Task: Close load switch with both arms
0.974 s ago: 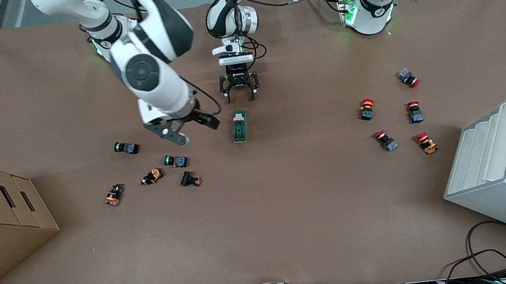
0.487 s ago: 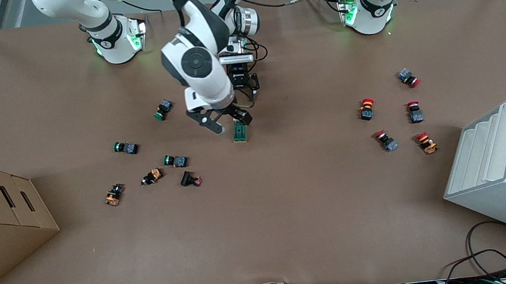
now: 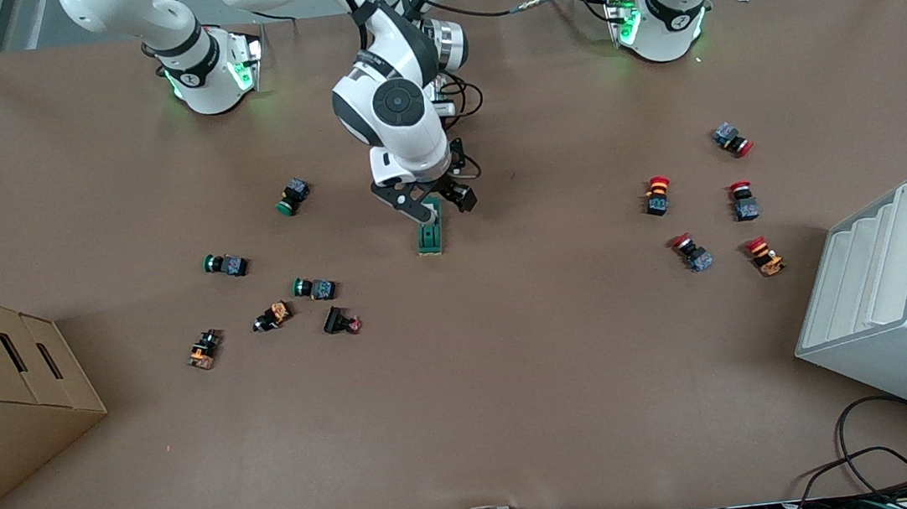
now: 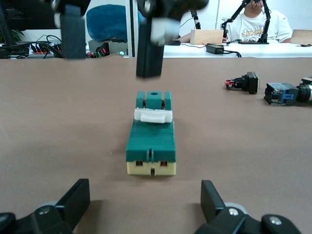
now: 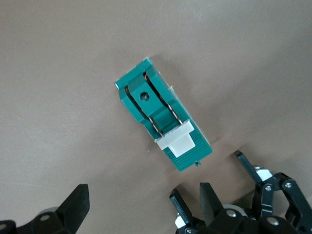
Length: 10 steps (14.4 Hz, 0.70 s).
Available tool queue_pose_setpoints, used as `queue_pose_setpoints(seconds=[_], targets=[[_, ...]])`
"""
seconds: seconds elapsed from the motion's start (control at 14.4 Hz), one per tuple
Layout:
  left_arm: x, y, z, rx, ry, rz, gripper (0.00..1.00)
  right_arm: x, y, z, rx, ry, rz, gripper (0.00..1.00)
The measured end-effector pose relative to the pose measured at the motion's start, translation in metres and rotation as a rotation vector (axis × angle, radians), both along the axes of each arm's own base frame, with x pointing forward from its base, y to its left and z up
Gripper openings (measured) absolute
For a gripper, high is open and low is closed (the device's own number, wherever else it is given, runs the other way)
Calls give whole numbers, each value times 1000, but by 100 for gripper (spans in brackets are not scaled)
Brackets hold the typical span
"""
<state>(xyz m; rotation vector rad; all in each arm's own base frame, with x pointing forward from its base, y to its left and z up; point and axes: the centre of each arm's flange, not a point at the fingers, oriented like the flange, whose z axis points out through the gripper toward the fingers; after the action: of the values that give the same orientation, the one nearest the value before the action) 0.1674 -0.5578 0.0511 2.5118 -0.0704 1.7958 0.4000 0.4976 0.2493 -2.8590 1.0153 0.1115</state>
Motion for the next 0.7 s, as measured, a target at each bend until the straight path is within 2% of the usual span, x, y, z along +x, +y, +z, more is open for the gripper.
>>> queue_pose_setpoints(seconds=[0.35,0.7], targets=[[8,-1,0,-4,-7,10,100,-26,-6,-28,40,-64,6,100],[10,-1,1,-5,-12,7,100,-28,-12,-34,43,-75,1,100]])
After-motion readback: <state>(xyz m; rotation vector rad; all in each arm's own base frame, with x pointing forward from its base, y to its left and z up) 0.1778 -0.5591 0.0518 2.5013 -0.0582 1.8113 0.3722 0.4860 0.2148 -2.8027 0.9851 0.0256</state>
